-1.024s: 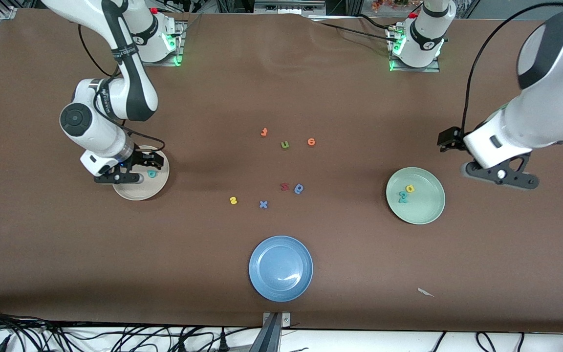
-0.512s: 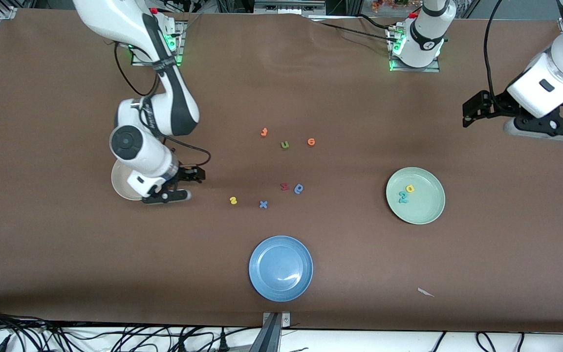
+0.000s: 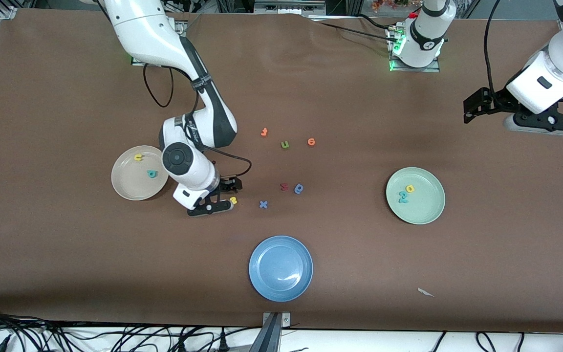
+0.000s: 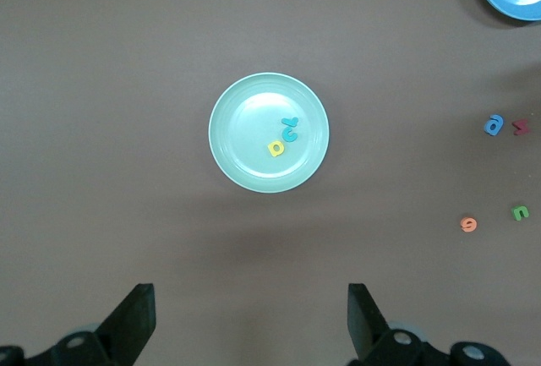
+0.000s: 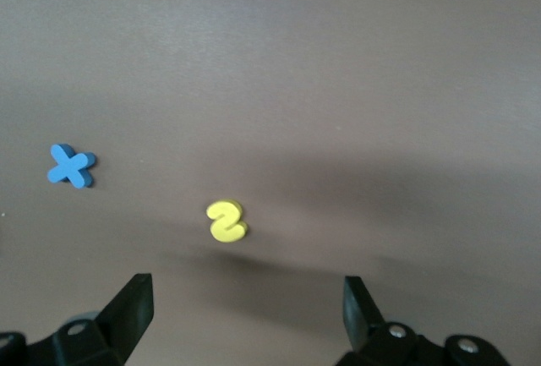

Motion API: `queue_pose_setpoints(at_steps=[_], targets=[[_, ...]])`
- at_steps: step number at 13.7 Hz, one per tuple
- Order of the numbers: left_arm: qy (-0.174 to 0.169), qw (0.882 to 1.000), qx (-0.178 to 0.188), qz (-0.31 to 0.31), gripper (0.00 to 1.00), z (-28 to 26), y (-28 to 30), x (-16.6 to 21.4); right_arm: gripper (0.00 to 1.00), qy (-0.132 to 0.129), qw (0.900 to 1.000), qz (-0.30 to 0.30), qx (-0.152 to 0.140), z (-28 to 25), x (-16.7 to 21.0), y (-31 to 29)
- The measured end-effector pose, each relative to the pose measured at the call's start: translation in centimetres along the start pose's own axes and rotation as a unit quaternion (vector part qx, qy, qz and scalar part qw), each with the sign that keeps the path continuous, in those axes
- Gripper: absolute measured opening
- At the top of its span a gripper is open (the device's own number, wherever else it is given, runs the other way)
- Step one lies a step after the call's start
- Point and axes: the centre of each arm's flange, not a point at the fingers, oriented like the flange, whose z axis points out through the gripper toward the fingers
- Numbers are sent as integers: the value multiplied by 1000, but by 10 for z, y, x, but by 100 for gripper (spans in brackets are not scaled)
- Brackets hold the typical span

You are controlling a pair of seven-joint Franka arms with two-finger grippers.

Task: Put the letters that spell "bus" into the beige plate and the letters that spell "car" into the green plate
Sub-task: 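Lower the right gripper and grasp the yellow 2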

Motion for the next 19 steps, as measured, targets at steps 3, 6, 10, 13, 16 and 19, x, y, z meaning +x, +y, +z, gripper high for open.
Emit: queue_pose_setpoints(at_steps=[3,6,10,13,16,19], targets=[[0,1000,0,2,100,0,2,0,97,-5,1000,-7,-4,19,4,-8],[-7,1000,1,4,100,-1,5,-3,94,-11,1000,-8,-8,32,3,-6],[-6,1000,1,5,100,-3,6,-4,87,-6,1000,-14,-9,36,11,-10],[-6,1000,1,7,100,-4,8,-4,79,-6,1000,-16,-10,40,13,-13],[-6,1000,1,9,100,-3,9,-4,73,-8,1000,-17,-10,43,12,-14],[-5,1000,1,9,100,-4,9,-3,58,-7,1000,-18,-9,41,13,-16]])
